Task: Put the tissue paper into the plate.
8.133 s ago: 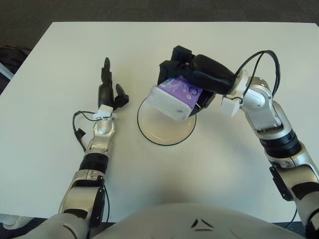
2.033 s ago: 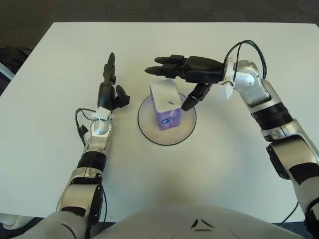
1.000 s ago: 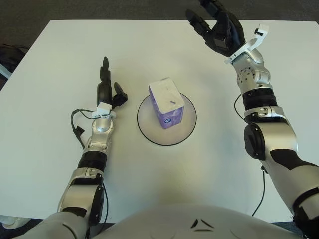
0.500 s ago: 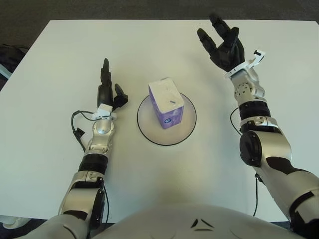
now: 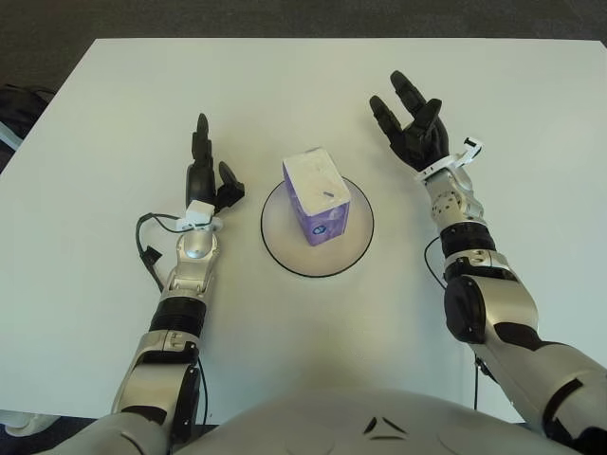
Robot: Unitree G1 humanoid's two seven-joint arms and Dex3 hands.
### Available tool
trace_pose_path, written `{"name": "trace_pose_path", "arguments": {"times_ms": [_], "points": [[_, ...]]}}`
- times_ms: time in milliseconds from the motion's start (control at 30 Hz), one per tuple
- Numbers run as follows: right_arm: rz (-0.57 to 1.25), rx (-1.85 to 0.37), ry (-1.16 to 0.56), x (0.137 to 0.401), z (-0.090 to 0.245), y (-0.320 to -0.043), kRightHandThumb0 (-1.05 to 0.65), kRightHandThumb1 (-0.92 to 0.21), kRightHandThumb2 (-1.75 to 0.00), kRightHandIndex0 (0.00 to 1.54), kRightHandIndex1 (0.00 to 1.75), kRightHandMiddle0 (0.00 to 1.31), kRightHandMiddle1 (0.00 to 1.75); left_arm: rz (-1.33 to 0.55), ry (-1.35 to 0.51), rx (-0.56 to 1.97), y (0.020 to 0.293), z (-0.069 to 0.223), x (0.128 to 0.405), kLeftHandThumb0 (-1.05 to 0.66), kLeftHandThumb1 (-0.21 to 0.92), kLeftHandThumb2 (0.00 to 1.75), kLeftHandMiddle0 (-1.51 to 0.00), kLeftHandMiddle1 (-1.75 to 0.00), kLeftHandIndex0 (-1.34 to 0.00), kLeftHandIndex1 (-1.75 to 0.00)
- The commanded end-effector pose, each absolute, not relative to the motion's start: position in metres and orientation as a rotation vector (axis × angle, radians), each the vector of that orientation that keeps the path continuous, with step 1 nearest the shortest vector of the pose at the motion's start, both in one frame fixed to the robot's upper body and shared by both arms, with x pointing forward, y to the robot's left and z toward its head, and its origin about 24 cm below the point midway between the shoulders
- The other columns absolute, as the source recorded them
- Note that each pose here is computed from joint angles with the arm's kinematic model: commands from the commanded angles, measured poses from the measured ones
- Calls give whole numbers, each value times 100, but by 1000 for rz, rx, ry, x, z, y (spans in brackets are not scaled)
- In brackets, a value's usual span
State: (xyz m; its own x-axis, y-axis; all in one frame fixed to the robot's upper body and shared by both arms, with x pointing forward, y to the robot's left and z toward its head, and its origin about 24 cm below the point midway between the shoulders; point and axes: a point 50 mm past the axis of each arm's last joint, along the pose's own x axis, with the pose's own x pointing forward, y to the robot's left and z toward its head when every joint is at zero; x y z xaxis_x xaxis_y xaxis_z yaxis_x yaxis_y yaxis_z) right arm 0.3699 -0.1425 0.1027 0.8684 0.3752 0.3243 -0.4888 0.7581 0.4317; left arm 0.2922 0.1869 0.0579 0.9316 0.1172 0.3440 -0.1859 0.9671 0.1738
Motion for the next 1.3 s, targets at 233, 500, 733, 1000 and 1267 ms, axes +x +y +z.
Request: {"name": "trace_pose_path", "arguments": {"times_ms": [233, 500, 733, 1000, 1267], "points": [[405, 482, -217, 345, 69, -151, -105, -92, -112, 1, 0, 0, 13, 150, -4, 194, 179, -23, 238, -95, 92, 119, -4, 0, 0, -7], [333, 379, -226, 330, 58, -149, -105, -92, -101, 0, 0, 0, 11, 149, 1, 196, 180, -23, 236, -94, 92, 120, -4, 0, 0, -7], [260, 269, -245, 317, 52, -149, -101, -92, -100, 3, 1, 0, 21, 147, 0, 200, 180, -23, 235, -94, 92, 120, -4, 0, 0, -5], [184, 131, -266, 304, 51, -149, -88, -92, -104, 6, 2, 0, 24, 143, -9, 190, 179, -22, 234, -95, 92, 119, -5, 0, 0, -5], [23, -256, -362, 289, 51, -144, -83, -92, -98, 3, 1, 0, 13, 140, -10, 191, 179, -22, 234, -95, 92, 118, -5, 0, 0, -6]]}}
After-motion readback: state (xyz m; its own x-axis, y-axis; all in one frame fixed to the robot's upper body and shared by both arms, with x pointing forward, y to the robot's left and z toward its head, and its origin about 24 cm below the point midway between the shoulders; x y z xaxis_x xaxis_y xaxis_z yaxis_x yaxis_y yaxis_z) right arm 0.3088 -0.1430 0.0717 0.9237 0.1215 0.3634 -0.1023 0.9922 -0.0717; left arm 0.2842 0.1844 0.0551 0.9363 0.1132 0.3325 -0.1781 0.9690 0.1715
